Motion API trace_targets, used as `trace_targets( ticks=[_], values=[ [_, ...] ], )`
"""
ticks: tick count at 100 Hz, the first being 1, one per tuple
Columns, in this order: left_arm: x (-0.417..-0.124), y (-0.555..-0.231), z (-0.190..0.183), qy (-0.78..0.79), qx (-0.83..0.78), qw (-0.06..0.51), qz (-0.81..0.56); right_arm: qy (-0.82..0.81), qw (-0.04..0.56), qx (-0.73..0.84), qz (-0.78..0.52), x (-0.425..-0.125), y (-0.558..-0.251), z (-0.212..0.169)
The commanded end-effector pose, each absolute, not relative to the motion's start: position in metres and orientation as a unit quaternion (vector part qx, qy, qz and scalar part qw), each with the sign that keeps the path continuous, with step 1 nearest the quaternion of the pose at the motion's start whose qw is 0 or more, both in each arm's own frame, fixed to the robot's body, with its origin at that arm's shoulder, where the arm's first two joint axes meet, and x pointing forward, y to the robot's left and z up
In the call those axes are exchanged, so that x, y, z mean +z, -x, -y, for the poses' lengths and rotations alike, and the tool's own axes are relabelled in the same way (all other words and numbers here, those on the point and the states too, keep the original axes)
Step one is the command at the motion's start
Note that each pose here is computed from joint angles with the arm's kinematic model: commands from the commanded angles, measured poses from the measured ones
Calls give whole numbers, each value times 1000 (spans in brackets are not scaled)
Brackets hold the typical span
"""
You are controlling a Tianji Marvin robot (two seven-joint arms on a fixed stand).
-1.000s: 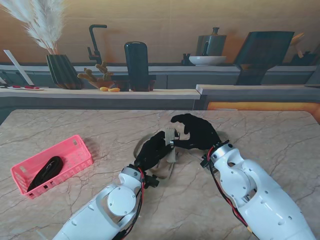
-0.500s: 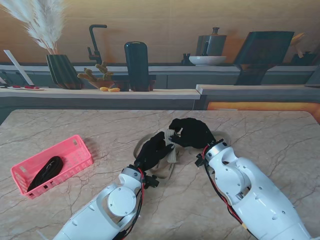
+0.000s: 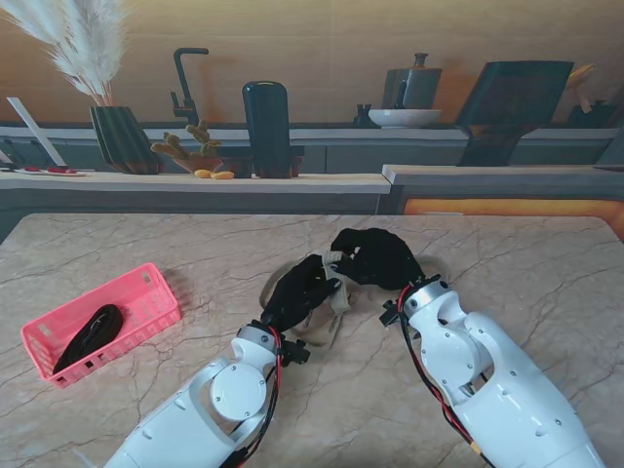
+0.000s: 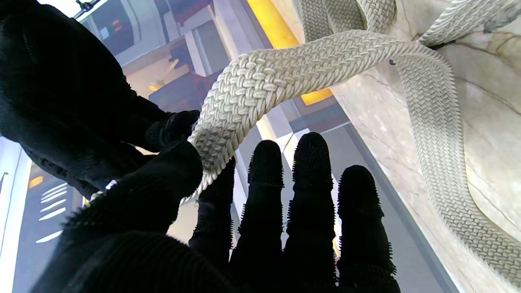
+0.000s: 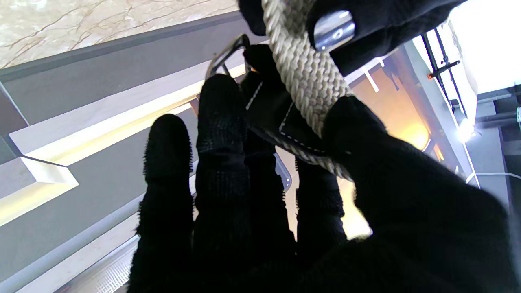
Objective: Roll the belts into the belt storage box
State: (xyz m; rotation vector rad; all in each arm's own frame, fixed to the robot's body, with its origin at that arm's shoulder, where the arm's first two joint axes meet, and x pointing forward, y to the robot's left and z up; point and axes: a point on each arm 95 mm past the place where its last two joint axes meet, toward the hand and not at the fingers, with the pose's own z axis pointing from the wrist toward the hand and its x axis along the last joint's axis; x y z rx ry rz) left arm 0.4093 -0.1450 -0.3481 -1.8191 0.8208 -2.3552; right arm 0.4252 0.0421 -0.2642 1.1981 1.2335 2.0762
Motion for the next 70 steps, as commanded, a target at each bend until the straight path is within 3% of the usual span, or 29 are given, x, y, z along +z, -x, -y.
trace_targets(
  ticks=[1, 70],
  values=[
    [-348, -409, 148, 594, -760, 26, -264, -439, 206, 756, -439, -267, -421, -50],
    [-350, -414, 131, 625, -726, 46, -283, -389, 209, 774, -453, -253, -414, -49]
  ],
)
